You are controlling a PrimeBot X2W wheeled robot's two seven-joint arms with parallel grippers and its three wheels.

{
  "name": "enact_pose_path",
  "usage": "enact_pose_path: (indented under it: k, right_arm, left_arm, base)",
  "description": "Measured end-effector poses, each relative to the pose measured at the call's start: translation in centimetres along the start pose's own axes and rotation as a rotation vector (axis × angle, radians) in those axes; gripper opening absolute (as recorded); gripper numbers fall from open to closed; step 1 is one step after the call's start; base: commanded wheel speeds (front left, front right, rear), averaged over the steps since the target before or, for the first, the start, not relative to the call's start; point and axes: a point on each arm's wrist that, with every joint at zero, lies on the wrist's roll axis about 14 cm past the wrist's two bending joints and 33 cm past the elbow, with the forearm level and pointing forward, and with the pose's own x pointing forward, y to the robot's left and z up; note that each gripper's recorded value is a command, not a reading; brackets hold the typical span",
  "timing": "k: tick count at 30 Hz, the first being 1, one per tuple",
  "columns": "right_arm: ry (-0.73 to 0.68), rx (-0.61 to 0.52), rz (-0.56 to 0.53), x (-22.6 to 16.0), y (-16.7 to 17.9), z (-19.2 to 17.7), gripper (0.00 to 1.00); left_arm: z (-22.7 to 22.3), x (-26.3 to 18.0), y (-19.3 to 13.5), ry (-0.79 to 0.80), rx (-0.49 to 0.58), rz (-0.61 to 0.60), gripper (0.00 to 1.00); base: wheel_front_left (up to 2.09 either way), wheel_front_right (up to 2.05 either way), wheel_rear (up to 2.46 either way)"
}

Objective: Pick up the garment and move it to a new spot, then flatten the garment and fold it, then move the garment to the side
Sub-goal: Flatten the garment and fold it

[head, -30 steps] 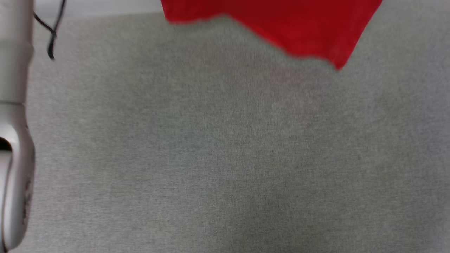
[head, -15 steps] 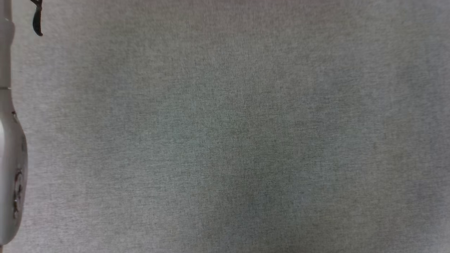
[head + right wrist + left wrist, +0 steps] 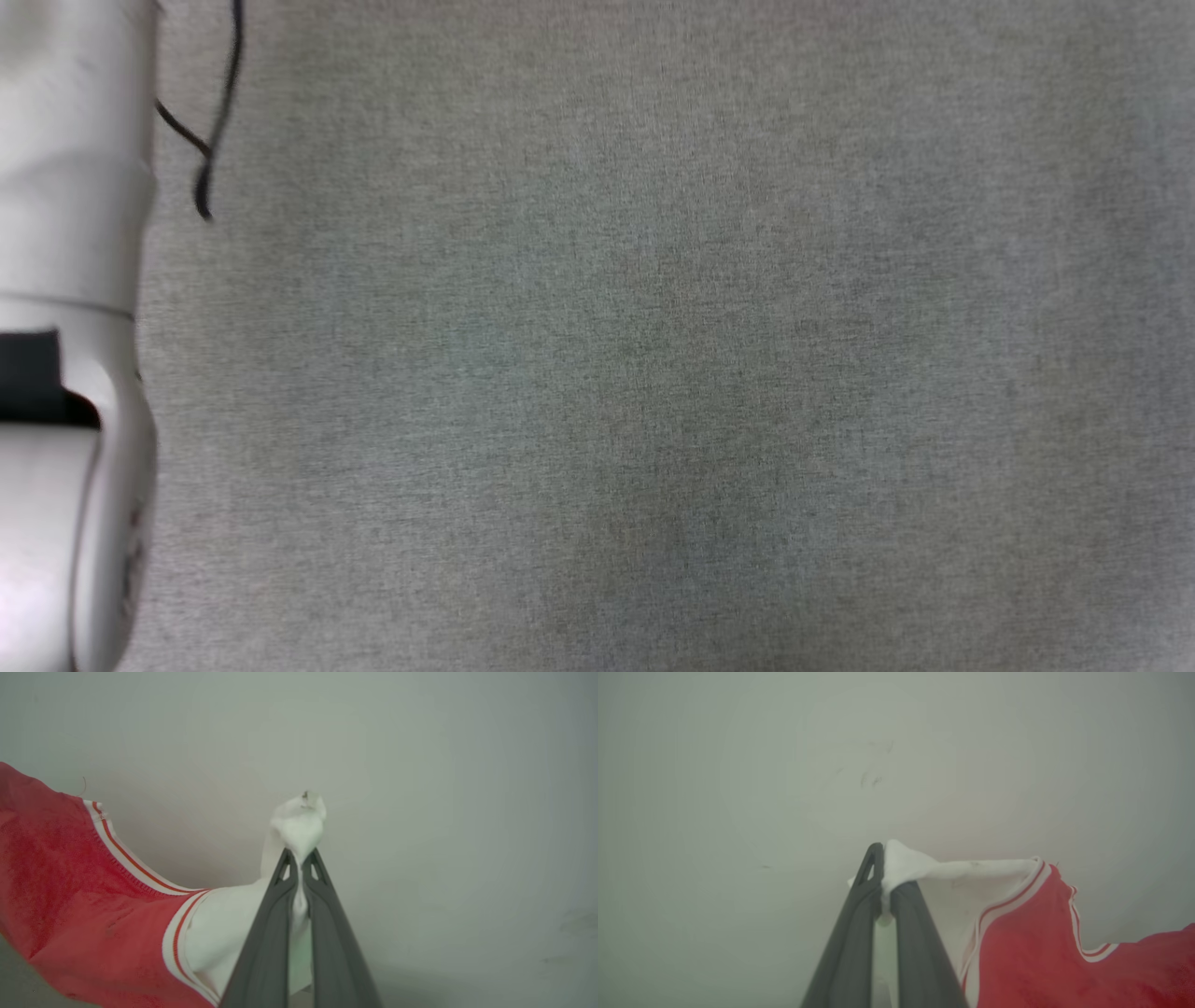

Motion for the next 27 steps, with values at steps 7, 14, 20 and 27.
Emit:
enact_pose_path:
  k: [7, 14, 20, 27]
  right_arm:
    - [0.152, 0.080, 0.060, -4.6, 2.4, -4.6, 0.00]
    - [0.245, 0.149, 0.093, -11.5, 3.6, -7.3, 0.00]
    - [0.296, 0.145, 0.104, -17.3, 3.9, -8.9, 0.00]
    - [0.346, 0.198, 0.099, -24.3, 5.0, -10.9, 0.00]
  left_arm:
    - [-2.6, -5.2, 0.4, 0.100, -0.040, 0.010, 0.00]
    - [-4.5, -13.1, 1.9, 0.188, -0.083, 0.066, 0.00]
    - [-5.1, -19.8, 3.2, 0.226, -0.109, 0.130, 0.00]
    - [-6.3, -28.4, 4.3, 0.302, -0.097, 0.198, 0.00]
  base:
    - [0.00, 0.00, 0.00]
    - [0.00, 0.00, 0.00]
    - [0.00, 0.00, 0.00]
    - [0.00, 0.00, 0.00]
